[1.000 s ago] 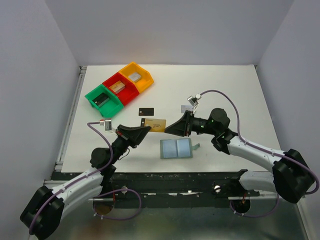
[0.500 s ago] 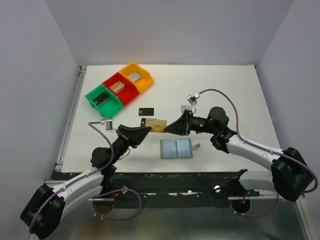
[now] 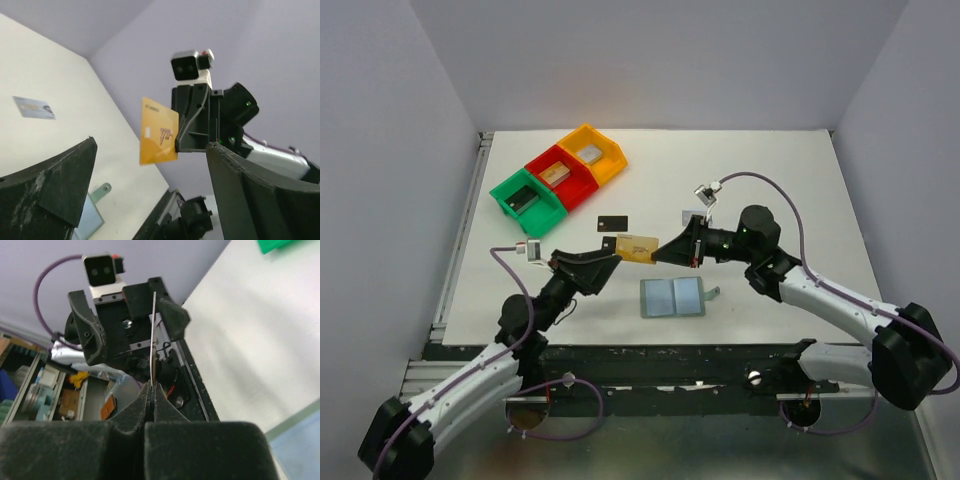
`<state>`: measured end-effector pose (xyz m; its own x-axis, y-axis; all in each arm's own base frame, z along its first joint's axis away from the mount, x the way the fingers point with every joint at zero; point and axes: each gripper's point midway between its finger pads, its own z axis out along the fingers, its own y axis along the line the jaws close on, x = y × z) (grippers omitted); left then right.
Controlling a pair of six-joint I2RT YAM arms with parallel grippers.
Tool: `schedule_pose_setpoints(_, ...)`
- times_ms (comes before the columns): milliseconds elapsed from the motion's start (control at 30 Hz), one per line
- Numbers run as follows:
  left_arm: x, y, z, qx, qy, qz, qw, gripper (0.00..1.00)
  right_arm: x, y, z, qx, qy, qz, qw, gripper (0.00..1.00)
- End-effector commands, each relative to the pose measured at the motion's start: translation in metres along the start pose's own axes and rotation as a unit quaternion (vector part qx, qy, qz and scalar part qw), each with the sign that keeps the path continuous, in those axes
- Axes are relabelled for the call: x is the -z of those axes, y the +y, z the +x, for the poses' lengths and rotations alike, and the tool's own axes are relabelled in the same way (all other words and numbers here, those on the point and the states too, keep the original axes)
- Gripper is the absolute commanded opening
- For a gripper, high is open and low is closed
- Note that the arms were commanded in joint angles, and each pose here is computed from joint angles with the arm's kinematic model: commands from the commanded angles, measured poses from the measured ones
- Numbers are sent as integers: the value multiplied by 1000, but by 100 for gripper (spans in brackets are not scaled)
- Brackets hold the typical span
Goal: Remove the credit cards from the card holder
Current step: Place the credit card at the center of the board.
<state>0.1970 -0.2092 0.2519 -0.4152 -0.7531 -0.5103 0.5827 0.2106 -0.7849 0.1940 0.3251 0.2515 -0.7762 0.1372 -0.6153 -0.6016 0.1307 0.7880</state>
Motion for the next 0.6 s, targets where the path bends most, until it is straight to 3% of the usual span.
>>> schedule_pose_setpoints(0,19,44,-27,-43,-51,-156,986,99,24,-29,-30,5,-22,111,994,0)
schedule_pose_setpoints(133,43,61,-57,-88,-94,-253,959,99,48,-89,-40,-41,1,228,973,0)
schedule_pose_setpoints(300,50,72,-50,-111,-48,-302,945,99,56,-152,-43,-55,63,337,938,0)
schedule_pose_setpoints(567,40,65,-26,-116,23,-271,955,99,28,-202,-51,-77,145,334,928,0)
